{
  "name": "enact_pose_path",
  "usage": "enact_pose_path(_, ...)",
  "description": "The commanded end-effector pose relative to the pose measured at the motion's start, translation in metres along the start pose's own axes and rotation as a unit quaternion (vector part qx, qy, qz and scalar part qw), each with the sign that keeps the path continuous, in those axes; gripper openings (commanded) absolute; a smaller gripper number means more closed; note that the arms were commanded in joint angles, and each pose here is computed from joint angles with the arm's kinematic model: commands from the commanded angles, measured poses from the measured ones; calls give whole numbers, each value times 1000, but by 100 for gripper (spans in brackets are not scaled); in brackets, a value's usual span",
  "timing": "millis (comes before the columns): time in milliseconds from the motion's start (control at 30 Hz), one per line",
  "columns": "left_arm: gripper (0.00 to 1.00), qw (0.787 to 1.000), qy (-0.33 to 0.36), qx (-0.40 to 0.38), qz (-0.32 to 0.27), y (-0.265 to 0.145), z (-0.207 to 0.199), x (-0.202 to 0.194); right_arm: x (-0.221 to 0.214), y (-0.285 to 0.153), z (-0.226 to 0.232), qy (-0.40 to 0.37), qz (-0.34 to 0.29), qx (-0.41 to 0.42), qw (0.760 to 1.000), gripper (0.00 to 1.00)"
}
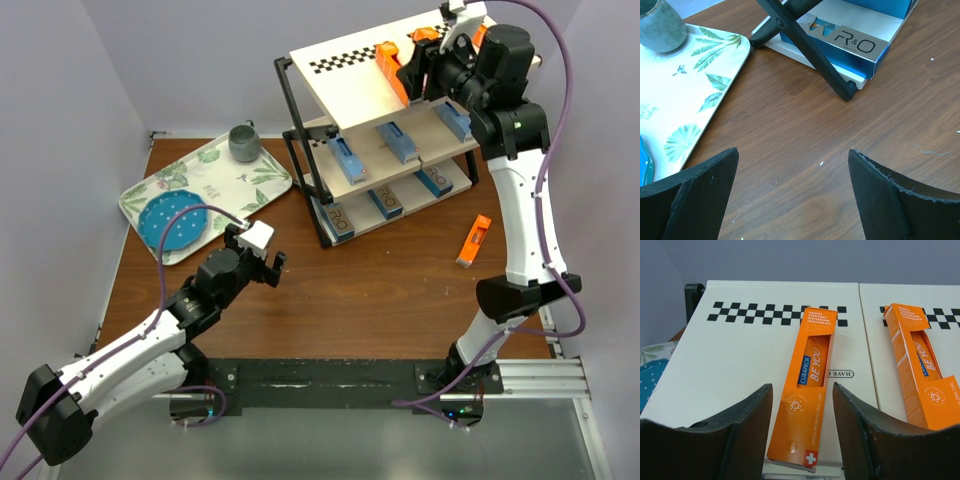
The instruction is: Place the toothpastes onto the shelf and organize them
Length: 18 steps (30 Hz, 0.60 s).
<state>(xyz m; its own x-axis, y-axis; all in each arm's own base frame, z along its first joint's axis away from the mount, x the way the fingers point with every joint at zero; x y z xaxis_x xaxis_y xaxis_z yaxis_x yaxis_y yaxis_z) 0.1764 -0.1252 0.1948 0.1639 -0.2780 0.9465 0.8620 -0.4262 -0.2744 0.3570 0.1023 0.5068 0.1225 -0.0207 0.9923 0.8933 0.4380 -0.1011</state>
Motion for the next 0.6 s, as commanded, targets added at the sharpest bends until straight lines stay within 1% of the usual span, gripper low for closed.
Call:
enact_pose_path(0, 96, 1000, -7, 3, -30, -1, 3, 18, 4, -5, 1, -5, -22, -8, 1000, 59)
enact_pose_path(67, 96, 1000, -6, 3, -29, -1, 3, 18, 6, -11, 3, -3, -31, -7, 999, 61)
enact_pose_path(167, 96, 1000, -6, 2, -29, -1, 2, 17, 8, -22, 6, -2, -41, -4, 999, 66)
enact_pose_path(200, 96, 1000, -6, 2, -29, -1, 3, 18, 11, -26, 7, -5, -53, -3, 999, 69)
enact_pose_path(233, 96, 1000, -6, 2, -28, -1, 3, 17, 10, -27, 8, -6, -55, -3, 998, 69)
enact_pose_path(400, 96, 1000, -6, -3, -28, 0, 2, 18, -4, -33, 7, -7, -61, -12, 998, 69)
enact_pose_path(567, 96, 1000, -6, -4, -26, 0, 2, 16, -16, -27, 4, -6, -53, -14, 998, 61)
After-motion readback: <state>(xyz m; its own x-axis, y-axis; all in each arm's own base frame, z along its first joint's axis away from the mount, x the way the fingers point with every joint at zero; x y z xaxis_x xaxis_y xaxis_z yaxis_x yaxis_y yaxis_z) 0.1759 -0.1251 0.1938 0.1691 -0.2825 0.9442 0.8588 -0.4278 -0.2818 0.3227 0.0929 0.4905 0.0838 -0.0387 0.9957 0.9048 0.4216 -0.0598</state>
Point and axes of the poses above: each gripper's point midway between its finger pads, its own y axis out along the fingers, its own z axis along the line the jaws close on, x = y × z, the point moved 10 cm from there along -y, back along the fingers, and after that the axes turned 4 degrees about y, right-handed, at the moved point
